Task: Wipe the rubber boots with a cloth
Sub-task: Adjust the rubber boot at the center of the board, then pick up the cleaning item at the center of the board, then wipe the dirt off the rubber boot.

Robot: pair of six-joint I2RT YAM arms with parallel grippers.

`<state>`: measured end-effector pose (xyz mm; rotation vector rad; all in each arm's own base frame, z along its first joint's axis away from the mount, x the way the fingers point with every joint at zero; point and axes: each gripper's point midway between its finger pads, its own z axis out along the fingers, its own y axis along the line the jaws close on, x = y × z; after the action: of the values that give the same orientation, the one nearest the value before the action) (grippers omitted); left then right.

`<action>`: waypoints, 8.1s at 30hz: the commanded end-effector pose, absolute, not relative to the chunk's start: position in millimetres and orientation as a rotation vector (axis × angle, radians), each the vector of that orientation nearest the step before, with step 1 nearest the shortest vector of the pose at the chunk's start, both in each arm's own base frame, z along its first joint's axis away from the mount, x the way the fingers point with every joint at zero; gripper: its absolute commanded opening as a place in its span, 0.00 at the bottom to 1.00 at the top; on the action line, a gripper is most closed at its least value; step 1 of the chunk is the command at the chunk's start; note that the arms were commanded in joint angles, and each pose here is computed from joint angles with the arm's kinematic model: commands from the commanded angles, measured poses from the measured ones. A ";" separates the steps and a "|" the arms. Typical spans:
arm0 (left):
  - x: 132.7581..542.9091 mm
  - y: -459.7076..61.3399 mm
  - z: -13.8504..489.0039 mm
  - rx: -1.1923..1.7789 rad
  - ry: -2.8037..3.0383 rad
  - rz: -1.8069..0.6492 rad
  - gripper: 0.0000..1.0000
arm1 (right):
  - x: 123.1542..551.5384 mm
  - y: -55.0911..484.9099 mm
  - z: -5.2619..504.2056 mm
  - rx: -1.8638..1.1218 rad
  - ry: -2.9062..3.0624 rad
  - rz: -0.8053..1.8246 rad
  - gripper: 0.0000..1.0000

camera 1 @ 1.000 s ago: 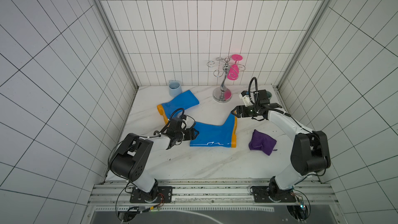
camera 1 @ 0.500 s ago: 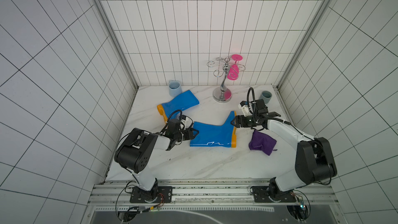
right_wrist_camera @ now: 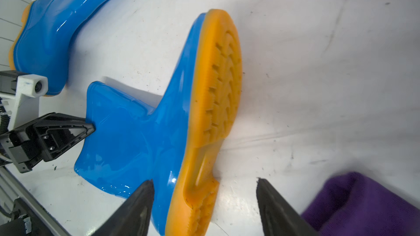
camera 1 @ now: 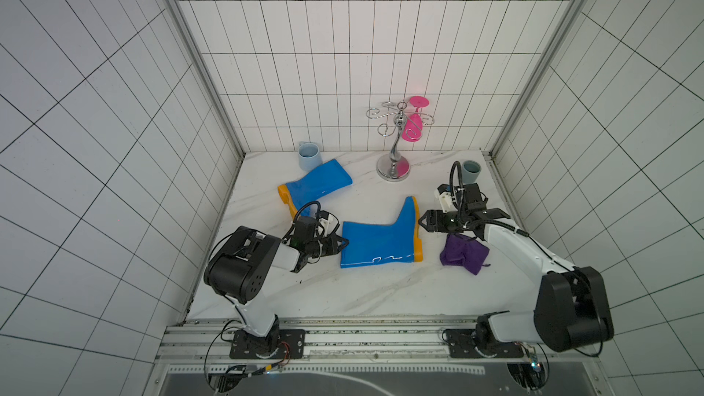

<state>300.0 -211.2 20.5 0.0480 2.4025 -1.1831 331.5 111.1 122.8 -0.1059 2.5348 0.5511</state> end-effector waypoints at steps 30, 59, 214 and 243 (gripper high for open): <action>269.8 -207.8 -12.2 0.004 2.528 -1.239 0.00 | 231.8 3.8 68.1 0.858 2.630 0.039 0.82; 267.8 -210.7 -10.7 0.021 2.509 -1.275 0.00 | 250.0 -1.8 3.3 0.824 2.667 0.022 0.00; 268.9 -210.3 -7.5 0.018 2.486 -1.290 0.00 | 262.9 173.5 94.5 -0.254 2.684 -0.046 0.00; 268.7 -210.4 -8.1 0.018 2.487 -1.292 0.00 | 236.9 352.9 74.4 -0.518 2.618 0.436 0.00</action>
<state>296.4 -215.9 27.8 0.0927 2.3197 -1.2981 227.1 287.2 42.4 -0.4703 2.7108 0.2114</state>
